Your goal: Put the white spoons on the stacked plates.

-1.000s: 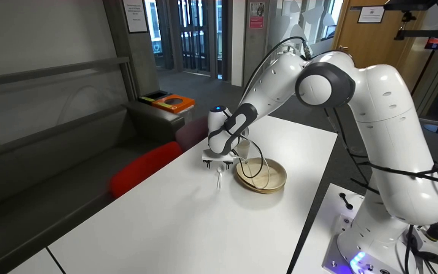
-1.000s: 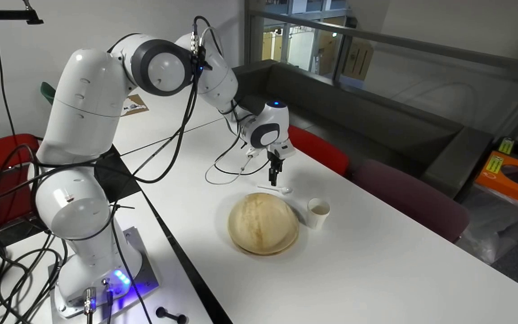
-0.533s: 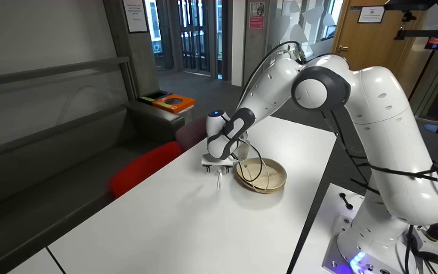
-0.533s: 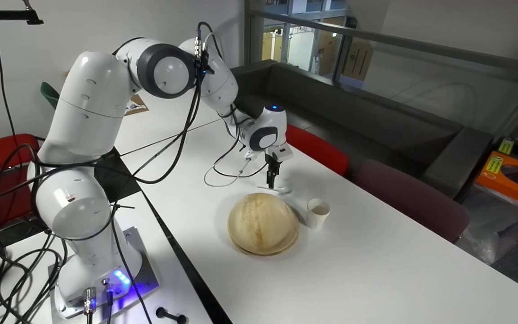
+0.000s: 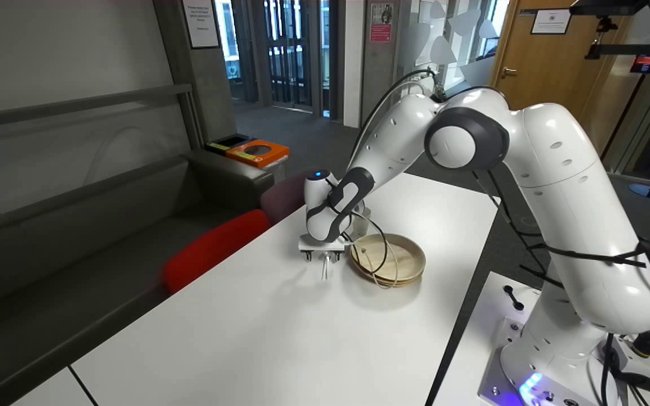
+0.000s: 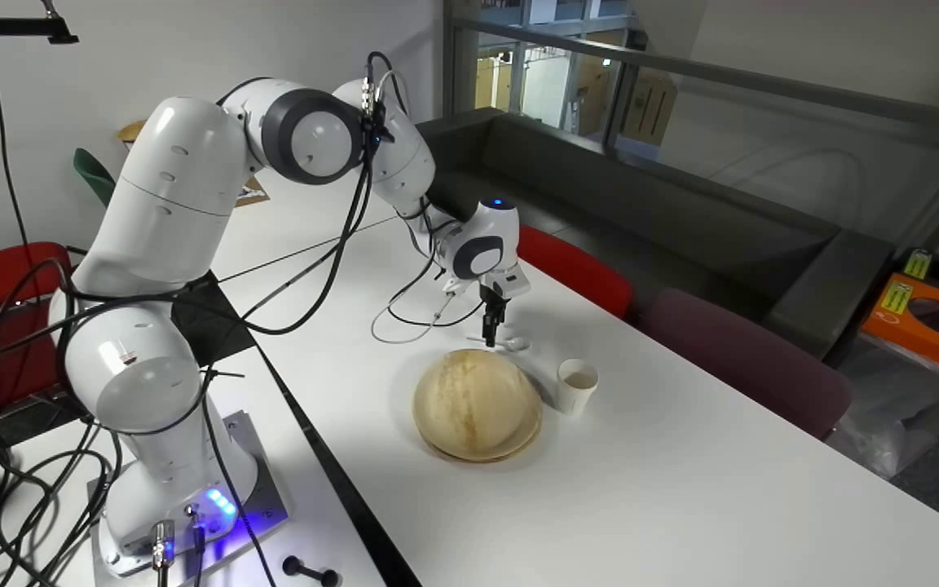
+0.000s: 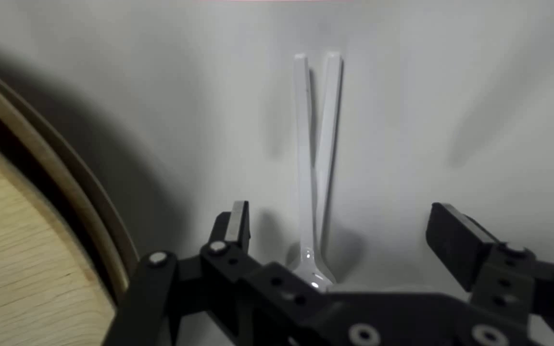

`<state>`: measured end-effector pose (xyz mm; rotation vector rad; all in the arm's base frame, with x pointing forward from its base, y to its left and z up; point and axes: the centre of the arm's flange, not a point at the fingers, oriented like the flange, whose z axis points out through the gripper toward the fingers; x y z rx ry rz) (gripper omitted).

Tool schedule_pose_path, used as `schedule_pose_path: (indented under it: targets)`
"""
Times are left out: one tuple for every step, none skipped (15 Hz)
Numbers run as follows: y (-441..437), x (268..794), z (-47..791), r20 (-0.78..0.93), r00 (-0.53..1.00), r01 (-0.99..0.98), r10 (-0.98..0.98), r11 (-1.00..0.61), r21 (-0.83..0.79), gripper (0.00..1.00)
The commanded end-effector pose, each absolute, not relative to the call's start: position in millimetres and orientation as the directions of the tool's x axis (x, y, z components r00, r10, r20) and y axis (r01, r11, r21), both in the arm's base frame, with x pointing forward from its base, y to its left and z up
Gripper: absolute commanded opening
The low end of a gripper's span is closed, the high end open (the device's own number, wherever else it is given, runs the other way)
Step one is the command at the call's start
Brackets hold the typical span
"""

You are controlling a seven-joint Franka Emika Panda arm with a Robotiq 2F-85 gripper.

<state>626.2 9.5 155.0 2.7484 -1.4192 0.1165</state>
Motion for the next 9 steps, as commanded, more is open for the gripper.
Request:
schedule_pose_path:
  targets:
    - [9.9, 635.5, 154.7, 0.096, 0.563, -0.825, -0.821, -0.564, 0.014, 0.87]
    - [9.7, 636.5, 153.7, 0.097, 0.563, -0.825, -0.821, -0.564, 0.015, 0.82]
    - [9.5, 637.1, 152.4, 0.096, 0.563, -0.825, -0.821, -0.564, 0.017, 0.69]
    - [9.3, 637.5, 151.4, 0.097, 0.563, -0.825, -0.821, -0.564, 0.017, 0.61]
    - [9.2, 637.7, 151.2, 0.096, 0.563, -0.826, -0.821, -0.564, 0.017, 0.57]
    - [9.0, 638.1, 151.4, 0.097, 0.563, -0.826, -0.821, -0.564, 0.017, 0.56]
    - [8.7, 638.7, 152.1, 0.096, 0.562, -0.826, -0.822, -0.563, 0.016, 0.53]
    - [8.5, 639.3, 152.7, 0.096, 0.562, -0.826, -0.822, -0.563, 0.016, 0.51]
    - [8.4, 639.8, 153.3, 0.096, 0.561, -0.827, -0.822, -0.562, 0.015, 0.51]
